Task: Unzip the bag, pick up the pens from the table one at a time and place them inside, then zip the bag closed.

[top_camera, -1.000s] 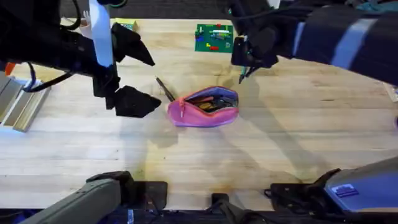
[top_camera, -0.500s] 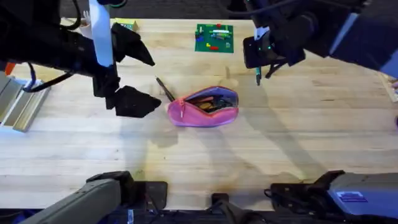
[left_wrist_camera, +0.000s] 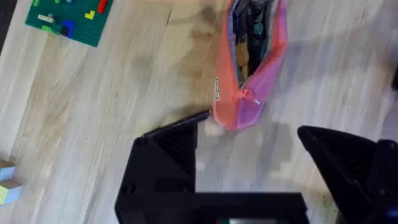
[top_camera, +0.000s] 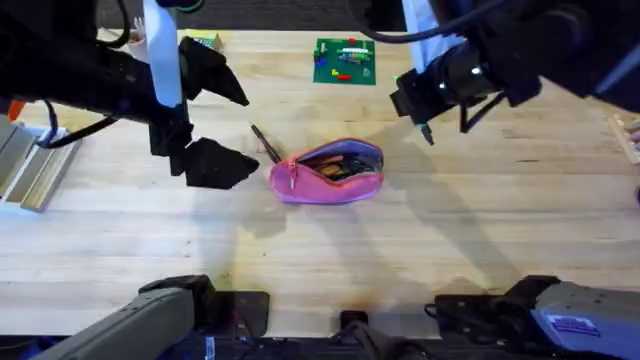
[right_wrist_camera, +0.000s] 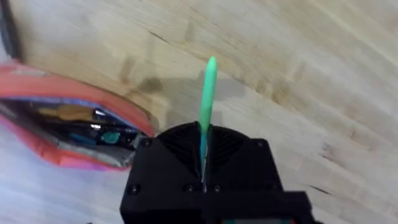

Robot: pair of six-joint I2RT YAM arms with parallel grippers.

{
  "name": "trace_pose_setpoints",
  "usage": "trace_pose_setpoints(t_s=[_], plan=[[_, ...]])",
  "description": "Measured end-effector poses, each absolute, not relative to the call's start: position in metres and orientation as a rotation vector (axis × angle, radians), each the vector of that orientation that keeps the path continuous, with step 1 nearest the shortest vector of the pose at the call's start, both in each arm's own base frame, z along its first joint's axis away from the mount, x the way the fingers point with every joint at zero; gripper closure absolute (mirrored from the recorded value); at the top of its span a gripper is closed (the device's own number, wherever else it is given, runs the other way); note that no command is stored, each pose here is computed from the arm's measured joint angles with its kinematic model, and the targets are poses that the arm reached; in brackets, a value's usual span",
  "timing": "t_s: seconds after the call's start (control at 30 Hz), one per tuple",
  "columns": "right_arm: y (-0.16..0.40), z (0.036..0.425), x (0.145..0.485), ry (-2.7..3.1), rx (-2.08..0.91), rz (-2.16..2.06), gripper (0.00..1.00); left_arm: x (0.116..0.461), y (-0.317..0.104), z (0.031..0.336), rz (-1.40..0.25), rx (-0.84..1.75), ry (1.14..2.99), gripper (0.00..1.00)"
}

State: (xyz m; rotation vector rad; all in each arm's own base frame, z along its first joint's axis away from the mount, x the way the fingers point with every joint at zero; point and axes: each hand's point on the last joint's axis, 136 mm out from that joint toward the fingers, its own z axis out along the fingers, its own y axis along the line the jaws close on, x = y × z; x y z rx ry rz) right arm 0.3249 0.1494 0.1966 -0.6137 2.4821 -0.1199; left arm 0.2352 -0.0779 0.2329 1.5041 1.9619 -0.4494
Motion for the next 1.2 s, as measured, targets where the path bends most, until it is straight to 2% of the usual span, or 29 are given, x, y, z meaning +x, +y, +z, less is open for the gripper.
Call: trace_pose_setpoints(t_s=[0.9, 1.0, 1.2], plan=[[0.171, 0.267, 0.246, 2.088, -1.212, 0.154, 0.968, 0.234, -0.078, 0.233, -0.455, 1.504, 1.966, 0.007], [0.171, 0.265, 0.237, 2.029, -1.301, 0.141, 0.968, 0.233, -0.078, 0.232, -0.458, 1.504, 1.968, 0.007], [0.171, 0.232, 0.229, 1.918, -1.592, 0.06, 0.968, 0.232, -0.078, 0.232, -0.463, 1.504, 1.971, 0.007]])
